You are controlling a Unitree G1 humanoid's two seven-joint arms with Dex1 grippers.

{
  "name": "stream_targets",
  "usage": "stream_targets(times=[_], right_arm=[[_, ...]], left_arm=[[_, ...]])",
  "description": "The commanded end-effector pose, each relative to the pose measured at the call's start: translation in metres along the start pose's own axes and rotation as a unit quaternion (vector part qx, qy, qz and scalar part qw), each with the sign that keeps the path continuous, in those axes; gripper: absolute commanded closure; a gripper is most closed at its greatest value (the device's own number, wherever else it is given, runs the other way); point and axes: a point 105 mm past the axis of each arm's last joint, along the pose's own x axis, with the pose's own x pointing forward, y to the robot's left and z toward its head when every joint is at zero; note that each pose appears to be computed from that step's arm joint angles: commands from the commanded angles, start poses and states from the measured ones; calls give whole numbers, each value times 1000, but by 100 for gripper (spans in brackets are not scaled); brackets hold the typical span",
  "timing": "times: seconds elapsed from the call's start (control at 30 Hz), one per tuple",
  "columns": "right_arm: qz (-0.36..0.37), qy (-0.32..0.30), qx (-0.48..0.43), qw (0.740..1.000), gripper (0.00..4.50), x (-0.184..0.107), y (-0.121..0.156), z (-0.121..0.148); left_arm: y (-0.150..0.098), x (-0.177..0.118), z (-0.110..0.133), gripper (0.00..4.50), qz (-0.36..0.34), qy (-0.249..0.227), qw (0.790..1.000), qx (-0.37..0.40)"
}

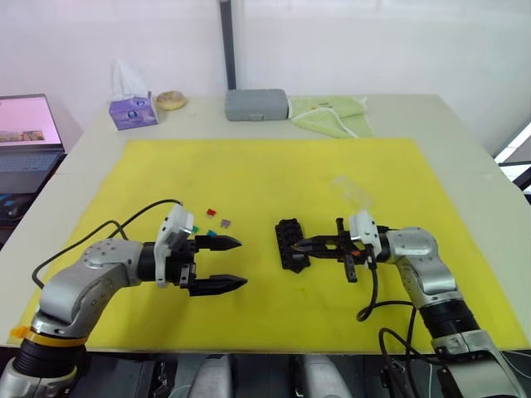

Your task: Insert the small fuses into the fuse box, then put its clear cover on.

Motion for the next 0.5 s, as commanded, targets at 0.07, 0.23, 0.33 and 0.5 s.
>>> stream_targets(times=[0.07,0.23,0.33,0.5], right_arm=[[8,-8,-23,1000,450,5,-1,9],[13,2,-18,1000,450,6,1,3],[10,5,-16,1000,450,7,0,1],[0,16,-14,1000,450,5,-4,-3]], left_arm=[[0,2,5,8,-1,-7,1000,16],[-1,2,5,8,-1,-8,1000,15],[-1,3,5,8,0,-9,1000,16],[-1,3,5,8,1,-10,1000,17]])
